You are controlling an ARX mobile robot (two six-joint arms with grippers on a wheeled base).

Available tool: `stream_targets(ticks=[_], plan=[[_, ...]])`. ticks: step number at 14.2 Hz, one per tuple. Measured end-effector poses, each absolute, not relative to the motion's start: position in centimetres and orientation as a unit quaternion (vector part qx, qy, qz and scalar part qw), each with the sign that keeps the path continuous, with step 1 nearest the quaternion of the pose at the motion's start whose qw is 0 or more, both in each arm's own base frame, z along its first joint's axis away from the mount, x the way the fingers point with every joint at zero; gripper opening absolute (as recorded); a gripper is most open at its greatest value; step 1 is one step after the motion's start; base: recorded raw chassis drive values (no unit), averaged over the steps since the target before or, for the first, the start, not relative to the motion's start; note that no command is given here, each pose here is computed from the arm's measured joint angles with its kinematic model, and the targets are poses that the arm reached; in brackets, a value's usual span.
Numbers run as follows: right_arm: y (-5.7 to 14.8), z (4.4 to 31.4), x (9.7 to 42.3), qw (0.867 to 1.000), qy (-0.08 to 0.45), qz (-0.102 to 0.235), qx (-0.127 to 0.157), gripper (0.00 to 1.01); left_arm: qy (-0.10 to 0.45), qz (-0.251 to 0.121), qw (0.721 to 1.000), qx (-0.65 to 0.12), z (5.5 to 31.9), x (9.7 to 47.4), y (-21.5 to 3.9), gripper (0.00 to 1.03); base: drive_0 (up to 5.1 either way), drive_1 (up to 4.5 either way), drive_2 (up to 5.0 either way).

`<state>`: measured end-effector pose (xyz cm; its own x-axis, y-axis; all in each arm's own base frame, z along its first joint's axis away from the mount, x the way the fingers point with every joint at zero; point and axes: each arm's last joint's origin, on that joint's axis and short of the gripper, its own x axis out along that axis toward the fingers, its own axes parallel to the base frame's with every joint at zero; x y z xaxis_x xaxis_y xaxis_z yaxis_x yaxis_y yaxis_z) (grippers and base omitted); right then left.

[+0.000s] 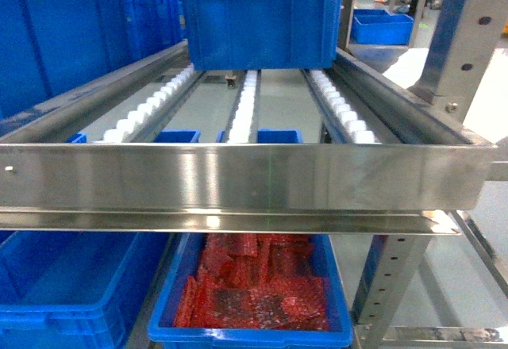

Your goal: Pick blue part to blue bin on bottom shelf

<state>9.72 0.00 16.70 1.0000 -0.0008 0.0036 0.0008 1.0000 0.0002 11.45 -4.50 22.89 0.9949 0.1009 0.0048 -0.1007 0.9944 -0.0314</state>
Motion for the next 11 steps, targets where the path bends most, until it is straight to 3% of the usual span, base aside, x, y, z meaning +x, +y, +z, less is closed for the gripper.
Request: stream_targets(ticks=[11], plan=[[0.00,16.68,9.72,1.000,-0.001,0.000,0.000,0.98,-0.005,0.051,0.999,-0.017,22.94,11.44,-4.49,0.43,-5.0,2.38,2.4]])
